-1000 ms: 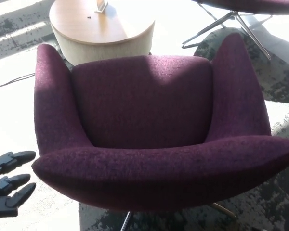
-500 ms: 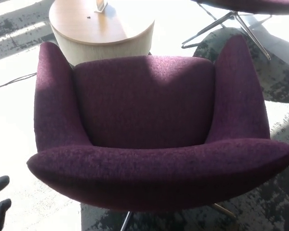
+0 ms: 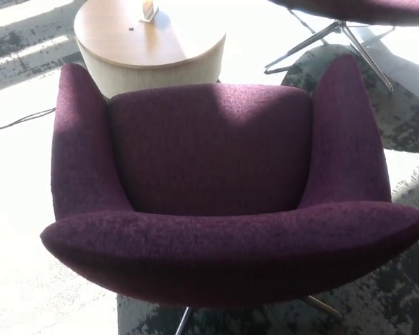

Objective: The robot stands in front of a sofa and uses its left hand to push the left side of the sofa

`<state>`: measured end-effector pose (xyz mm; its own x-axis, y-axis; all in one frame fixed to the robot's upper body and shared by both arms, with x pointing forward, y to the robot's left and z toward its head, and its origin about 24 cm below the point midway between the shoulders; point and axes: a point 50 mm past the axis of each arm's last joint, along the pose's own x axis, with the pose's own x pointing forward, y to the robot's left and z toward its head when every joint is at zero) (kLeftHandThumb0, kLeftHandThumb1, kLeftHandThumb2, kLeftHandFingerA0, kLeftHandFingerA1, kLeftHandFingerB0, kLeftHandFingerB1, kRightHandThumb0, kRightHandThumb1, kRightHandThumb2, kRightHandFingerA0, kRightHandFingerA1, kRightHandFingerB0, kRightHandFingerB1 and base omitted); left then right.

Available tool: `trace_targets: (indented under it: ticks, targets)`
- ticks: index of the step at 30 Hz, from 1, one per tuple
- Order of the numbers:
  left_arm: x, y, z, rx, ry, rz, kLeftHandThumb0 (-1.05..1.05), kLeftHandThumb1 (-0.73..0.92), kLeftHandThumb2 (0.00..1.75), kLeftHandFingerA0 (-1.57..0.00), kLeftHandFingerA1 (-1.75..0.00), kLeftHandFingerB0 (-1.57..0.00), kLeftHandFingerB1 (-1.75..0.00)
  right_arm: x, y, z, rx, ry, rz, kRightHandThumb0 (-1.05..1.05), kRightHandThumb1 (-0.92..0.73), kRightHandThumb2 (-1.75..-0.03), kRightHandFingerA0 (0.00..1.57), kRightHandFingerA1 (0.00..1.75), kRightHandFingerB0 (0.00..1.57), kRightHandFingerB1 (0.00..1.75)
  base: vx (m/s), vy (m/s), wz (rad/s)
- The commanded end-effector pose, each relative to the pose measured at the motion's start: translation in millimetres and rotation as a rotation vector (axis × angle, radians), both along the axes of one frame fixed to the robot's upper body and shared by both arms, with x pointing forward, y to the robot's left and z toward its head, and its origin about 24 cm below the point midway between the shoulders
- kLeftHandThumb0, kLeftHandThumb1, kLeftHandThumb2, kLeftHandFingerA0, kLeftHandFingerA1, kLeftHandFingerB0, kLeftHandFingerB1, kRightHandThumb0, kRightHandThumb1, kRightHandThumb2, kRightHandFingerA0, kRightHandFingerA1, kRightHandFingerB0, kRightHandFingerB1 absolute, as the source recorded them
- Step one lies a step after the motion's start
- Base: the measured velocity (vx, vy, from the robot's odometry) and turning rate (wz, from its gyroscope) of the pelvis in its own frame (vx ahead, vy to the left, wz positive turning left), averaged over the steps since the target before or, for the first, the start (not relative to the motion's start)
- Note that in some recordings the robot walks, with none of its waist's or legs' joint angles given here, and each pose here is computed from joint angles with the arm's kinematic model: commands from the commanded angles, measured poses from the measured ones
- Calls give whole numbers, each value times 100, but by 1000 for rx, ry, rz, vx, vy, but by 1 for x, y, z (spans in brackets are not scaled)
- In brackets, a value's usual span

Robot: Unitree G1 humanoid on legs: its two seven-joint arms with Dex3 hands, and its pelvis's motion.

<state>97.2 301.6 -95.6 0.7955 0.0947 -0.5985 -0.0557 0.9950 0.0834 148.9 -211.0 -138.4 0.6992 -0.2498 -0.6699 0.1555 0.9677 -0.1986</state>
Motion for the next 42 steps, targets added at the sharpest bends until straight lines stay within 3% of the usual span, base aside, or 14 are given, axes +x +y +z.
trace_targets:
  ticks: [1,2,7,12,13,14,18,19,22,23,24,27,32,42]
  targets:
    - [-4,7,1,51,-1,-31,-71,89,66,-21,-47,-12,-40,-6,-4,0,-23,-5,11,-78,-74,-83,55,49,50,43,0,0,0]
    - [-3,8,0,44,9,-24,-76,62,106,-17,-54,-6,-48,-6,-3,0,-23,-4,16,-71,-88,-67,57,41,54,36,0,0,0]
    - [4,10,1,23,10,-12,-37,60,117,-7,-52,-2,-51,2,-3,2,-16,-16,7,-78,-75,-81,53,45,46,41,0,0,0]
    - [-1,12,0,17,21,-17,-73,62,106,-14,-53,-5,-48,-2,-4,1,-3,-13,9,-71,-88,-67,51,40,49,35,0,0,0]
    - [-4,13,-1,23,29,-18,-70,89,66,-19,-46,-13,-39,-5,-4,0,2,-8,9,-78,-74,-84,54,50,45,42,0,0,0]
    - [-3,13,0,19,32,-18,-76,64,106,-10,-51,-2,-46,-4,-4,0,-4,-5,18,-78,-75,-84,53,48,47,42,0,0,0]
    - [5,13,0,-7,23,-6,-76,62,105,-8,-51,-4,-46,4,-3,2,22,-20,0,-71,-86,-67,51,39,50,35,0,0,0]
    - [-3,14,-1,-20,26,7,-67,88,66,-15,-45,-9,-37,-3,0,0,14,-8,11,-70,-87,-67,53,40,48,35,0,0,0]
    - [-6,15,-3,-23,45,31,-68,88,65,-17,-45,-11,-38,-4,1,-1,10,-1,30,-72,-72,-107,56,62,43,51,0,0,0]
    - [-6,16,-3,-25,46,29,-72,62,104,-8,-51,-2,-46,-4,2,-1,-5,6,47,-69,-70,-107,56,60,44,52,0,0,0]
    - [-5,15,-3,-31,42,29,-66,90,66,-15,-45,-9,-37,-2,2,-1,-12,3,55,-69,-70,-107,56,61,44,52,0,0,0]
    - [-2,15,-3,-55,36,39,-66,62,106,-5,-50,-2,-45,1,2,1,-6,-7,56,-76,-73,-83,55,50,46,43,0,0,0]
    - [-6,15,-5,-70,64,47,-62,92,67,-14,-44,-8,-35,-7,1,-2,29,6,31,-70,-86,-66,59,53,50,36,0,0,0]
    - [1,-1,-15,-91,80,16,-72,61,106,-11,-53,-3,-47,-18,-15,-2,21,3,-12,-67,-86,-66,63,46,53,37,0,0,0]
